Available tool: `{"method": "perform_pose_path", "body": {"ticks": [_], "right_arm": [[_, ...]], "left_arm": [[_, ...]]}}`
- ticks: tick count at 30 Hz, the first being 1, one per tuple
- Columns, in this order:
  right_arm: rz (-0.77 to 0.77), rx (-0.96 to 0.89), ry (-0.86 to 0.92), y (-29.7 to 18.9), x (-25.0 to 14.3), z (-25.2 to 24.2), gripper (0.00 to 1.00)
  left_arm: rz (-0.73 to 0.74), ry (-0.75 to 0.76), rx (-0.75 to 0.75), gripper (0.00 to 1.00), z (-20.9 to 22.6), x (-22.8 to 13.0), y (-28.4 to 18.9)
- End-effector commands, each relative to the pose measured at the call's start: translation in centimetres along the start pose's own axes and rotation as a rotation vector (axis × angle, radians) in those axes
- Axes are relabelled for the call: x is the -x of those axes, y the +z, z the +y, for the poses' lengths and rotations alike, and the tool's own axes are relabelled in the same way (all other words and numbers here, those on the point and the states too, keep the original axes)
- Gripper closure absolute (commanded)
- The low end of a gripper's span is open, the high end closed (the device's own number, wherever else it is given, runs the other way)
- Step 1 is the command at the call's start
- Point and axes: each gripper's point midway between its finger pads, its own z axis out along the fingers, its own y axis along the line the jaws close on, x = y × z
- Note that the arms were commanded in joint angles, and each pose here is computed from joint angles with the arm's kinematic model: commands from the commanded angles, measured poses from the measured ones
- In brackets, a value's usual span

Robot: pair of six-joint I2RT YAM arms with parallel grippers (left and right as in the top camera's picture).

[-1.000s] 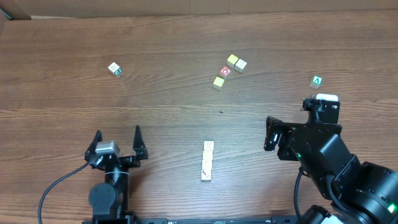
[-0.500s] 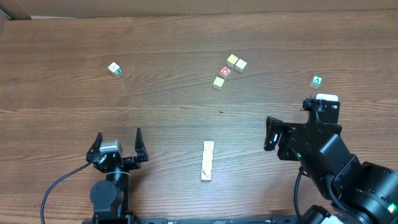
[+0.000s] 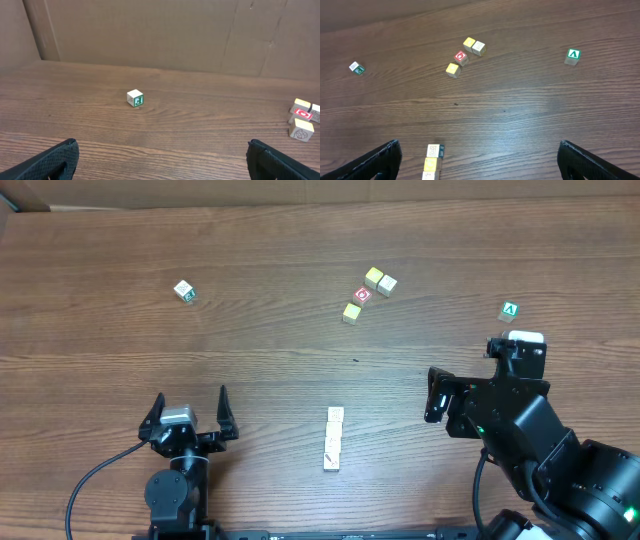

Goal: Flip 4 blocks

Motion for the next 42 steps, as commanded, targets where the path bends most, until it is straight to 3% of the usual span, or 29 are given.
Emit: {"method": "perform_pose_path", "body": {"ticks": [1, 14, 21, 30, 36, 42], "right_arm": [[-0.017, 0.011, 0.009, -0.5, 0.6, 0.0, 0.00], [-0.022, 0.008, 0.015, -0.6, 0.7, -0.2, 0.00], [-0.074, -0.064, 0.115, -1.4, 1.9, -3.6, 0.00], [-0.359, -0.122, 0.368, -4.5, 3.1, -10.3, 0.00], [-0.565, 0.034, 0.213, -4.2, 2.0, -9.7, 0.00], [-0.739, 0.177, 0.144, -0.5, -0.6, -9.0, 0.00]], "left_arm": [[-0.010, 0.021, 0.009, 0.00, 0.2, 0.1, 0.0], [-0.010, 0.021, 0.009, 0.00, 0.2, 0.1, 0.0], [-0.010, 0.021, 0.009, 0.00, 0.2, 0.1, 0.0], [-0.010, 0.021, 0.009, 0.01, 0.2, 0.1, 0.0], [-0.010, 0.021, 0.009, 0.00, 0.2, 0.1, 0.0], [-0.010, 0.021, 0.009, 0.00, 0.2, 0.1, 0.0]]}}
